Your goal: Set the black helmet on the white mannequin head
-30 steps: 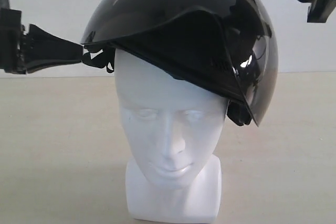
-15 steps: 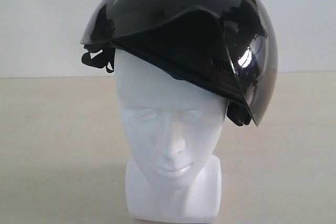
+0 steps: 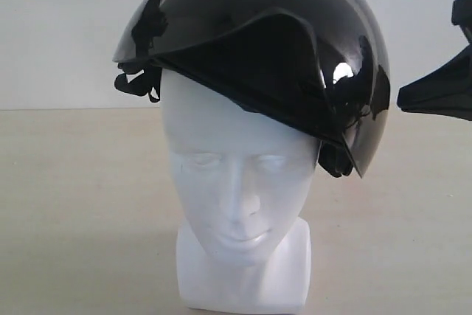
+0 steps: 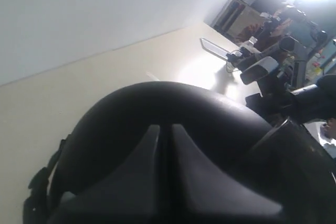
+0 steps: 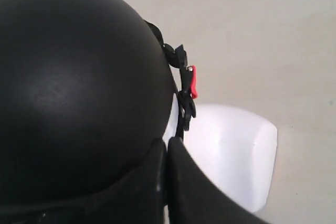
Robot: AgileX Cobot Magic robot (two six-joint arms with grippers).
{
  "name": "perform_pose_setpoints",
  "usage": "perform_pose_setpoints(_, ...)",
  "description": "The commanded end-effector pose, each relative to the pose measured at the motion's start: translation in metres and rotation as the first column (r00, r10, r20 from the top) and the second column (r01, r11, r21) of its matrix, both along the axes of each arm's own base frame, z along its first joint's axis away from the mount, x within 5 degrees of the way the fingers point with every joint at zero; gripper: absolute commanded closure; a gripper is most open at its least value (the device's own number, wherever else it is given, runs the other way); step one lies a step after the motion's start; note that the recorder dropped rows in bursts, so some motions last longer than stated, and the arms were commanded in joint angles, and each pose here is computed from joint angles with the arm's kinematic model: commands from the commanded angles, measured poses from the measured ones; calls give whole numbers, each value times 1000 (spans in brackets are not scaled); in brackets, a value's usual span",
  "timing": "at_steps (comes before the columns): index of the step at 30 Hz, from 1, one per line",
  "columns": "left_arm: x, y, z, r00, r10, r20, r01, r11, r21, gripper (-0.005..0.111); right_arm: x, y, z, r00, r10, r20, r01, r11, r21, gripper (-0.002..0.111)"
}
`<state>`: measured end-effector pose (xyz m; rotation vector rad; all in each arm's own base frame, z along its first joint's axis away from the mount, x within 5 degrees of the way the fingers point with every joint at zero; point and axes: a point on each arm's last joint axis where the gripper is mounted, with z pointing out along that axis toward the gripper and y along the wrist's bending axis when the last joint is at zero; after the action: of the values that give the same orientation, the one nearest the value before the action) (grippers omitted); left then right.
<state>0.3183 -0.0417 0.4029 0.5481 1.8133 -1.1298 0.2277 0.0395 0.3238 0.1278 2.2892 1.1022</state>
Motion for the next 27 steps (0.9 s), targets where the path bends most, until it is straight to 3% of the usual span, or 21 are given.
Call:
perform_pose_setpoints(1, 5, -20, -9, 997, -65, -37, 64, 998, -8, 102, 1, 1, 2, 1000, 3, 14, -3, 999, 32, 109)
perform_pose_setpoints(4, 11, -24, -18, 995, -77, -66, 77, 997, -12, 102, 1, 5, 9, 997, 32, 64, -38, 995, 91, 109)
perform_pose_setpoints(14, 7, -23, -63, 972, -77, -221, 71, 997, -33, 102, -2, 35, 18, 986, 121, 115, -133, 986, 97, 109)
perform_pose_setpoints(20, 0, -23, -86, 955, -82, -284, 75, 997, -35, 102, -2, 38, 59, 965, 162, 206, -188, 975, 115, 109)
perform_pose_setpoints(27, -17, -25, -105, 940, -88, -330, 82, 996, -34, 102, -1, 38, 62, 963, 165, 211, -193, 975, 115, 109)
